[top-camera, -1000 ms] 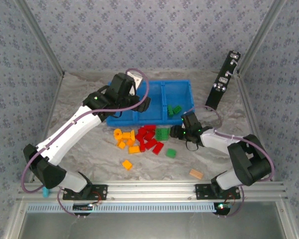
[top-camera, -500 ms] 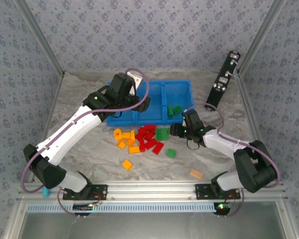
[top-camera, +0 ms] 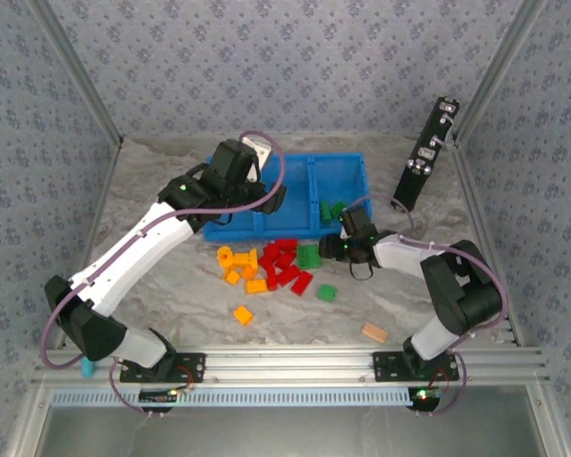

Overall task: Sort the legos into containers by color
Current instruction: Pick up the lego from the center of the table.

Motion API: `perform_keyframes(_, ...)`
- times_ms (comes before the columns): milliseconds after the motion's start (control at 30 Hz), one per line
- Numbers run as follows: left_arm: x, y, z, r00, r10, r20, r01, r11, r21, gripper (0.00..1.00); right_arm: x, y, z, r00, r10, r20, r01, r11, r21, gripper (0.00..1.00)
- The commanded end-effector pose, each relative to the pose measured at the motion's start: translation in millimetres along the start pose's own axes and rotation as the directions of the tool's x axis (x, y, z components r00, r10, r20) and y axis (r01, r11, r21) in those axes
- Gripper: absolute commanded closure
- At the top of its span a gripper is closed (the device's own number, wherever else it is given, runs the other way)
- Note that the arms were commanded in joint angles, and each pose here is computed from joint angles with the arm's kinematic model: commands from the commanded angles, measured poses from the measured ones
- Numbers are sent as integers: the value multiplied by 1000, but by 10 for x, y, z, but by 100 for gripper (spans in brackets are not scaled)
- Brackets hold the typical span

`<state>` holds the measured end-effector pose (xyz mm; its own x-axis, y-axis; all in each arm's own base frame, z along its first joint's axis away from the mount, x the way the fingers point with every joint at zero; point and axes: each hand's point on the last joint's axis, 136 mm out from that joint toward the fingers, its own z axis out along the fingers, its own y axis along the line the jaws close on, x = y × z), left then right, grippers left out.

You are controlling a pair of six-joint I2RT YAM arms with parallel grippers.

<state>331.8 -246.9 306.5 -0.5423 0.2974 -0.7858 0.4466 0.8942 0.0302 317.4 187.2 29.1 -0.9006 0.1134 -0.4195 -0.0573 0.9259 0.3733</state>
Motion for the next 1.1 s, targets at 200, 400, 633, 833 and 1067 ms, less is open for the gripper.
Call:
perform_keyframes(200,-51,46,-19,999,22,22,-22,999,-23,0,71,-84,182,998,-47,-46,49,998,43,56)
perform_keyframes(400,-17,44,19,999,30,11,-30,999,-26,0,79,-124,208,997,-57,-57,60,996,61,62)
perform_keyframes(633,-2,24,81,1000,15,17,-14,1000,-19,0,-36,-122,37,993,-109,-36,112,990,90,65)
perform_keyframes(833,-5,22,102,1000,18,21,-17,1000,-19,0,-135,-90,-218,990,-143,0,143,985,98,66)
perform_keyframes(1067,-2,4,99,1000,19,22,-19,1000,-8,0,-423,64,-539,980,-184,81,176,980,95,66)
